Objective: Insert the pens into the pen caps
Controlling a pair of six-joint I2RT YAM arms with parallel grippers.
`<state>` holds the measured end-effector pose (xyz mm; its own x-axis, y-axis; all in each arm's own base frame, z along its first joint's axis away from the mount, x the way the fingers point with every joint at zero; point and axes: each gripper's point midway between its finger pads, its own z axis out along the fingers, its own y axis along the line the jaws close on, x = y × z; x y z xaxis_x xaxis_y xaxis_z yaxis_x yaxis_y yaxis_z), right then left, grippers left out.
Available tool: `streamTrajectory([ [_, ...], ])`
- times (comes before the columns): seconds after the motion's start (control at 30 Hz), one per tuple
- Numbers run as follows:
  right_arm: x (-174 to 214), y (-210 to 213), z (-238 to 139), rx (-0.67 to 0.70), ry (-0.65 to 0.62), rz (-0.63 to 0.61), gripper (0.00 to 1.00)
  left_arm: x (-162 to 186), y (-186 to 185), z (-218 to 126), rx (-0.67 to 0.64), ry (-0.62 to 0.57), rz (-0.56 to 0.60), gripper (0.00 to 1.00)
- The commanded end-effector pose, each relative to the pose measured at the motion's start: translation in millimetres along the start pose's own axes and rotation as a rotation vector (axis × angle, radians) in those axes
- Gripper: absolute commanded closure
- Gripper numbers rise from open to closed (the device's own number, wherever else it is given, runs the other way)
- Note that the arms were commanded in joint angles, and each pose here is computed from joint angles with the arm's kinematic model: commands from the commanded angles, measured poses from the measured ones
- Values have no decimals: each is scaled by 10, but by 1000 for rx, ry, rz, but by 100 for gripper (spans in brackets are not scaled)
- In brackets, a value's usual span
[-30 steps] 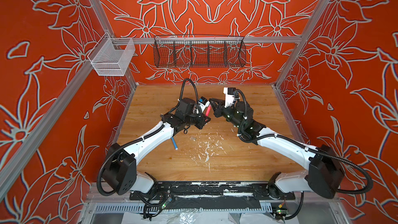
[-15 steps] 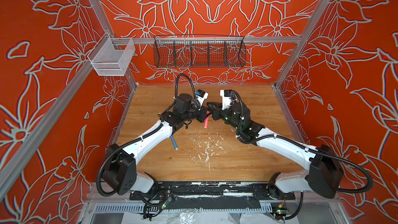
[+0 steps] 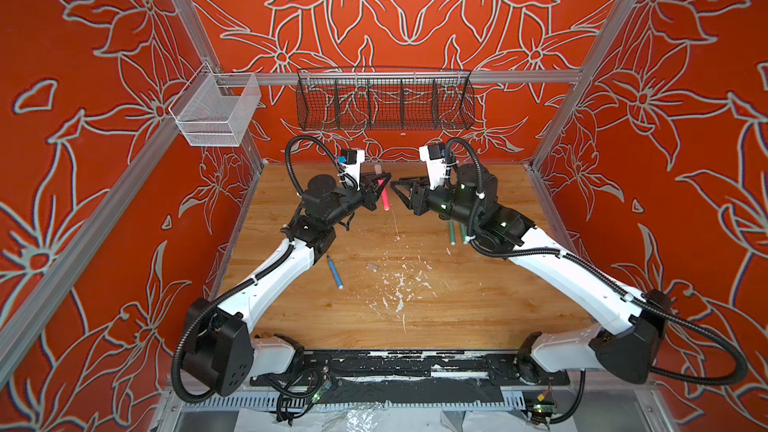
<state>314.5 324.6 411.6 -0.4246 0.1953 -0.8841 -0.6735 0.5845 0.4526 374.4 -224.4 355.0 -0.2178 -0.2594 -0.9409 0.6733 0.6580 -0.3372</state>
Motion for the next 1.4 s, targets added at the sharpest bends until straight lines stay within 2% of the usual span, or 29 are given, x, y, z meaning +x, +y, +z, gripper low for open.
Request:
streamTrajectory([
  [0.0, -125, 81, -65, -23, 8, -44, 60, 13, -138, -68, 44, -22, -7, 100],
  [0.1, 56, 32, -58, -21, 69, -91, 60, -30, -148, -137, 30, -40, -1, 100],
  [0.2, 413, -98, -67, -6, 161, -135, 59, -65, -168, -183, 26, -49, -13, 100],
  [0.37, 848, -160, -82, -32, 246, -136, 55, -103, -220, -235, 52, -53, -43, 100],
  [0.53, 1133, -115, 35, -74, 305, -132, 53, -146, -232, -290, 59, -65, -73, 100],
  [0.63, 1163, -90, 96, -85, 303, -136, 54, -137, -231, -301, 63, -70, -84, 100],
  [0.93, 1136, -188, 302, -38, 284, -182, 67, -138, -280, -305, 109, -82, -144, 100],
  [1.03, 1132, -189, 341, -40, 288, -193, 77, -147, -307, -310, 129, -80, -146, 100],
  [1.13, 1074, -167, 326, -43, 258, -194, 96, -138, -308, -312, 133, -77, -144, 100],
  [1.17, 1057, -153, 303, -43, 246, -198, 100, -128, -304, -312, 134, -75, -143, 100],
  [1.23, 1022, -137, 264, -48, 227, -202, 100, -113, -313, -306, 140, -69, -142, 100],
  [1.33, 1003, -134, 215, -44, 217, -207, 100, -96, -334, -306, 156, -59, -142, 87],
  [1.37, 1004, -137, 206, -41, 215, -205, 100, -95, -347, -307, 162, -55, -141, 75],
])
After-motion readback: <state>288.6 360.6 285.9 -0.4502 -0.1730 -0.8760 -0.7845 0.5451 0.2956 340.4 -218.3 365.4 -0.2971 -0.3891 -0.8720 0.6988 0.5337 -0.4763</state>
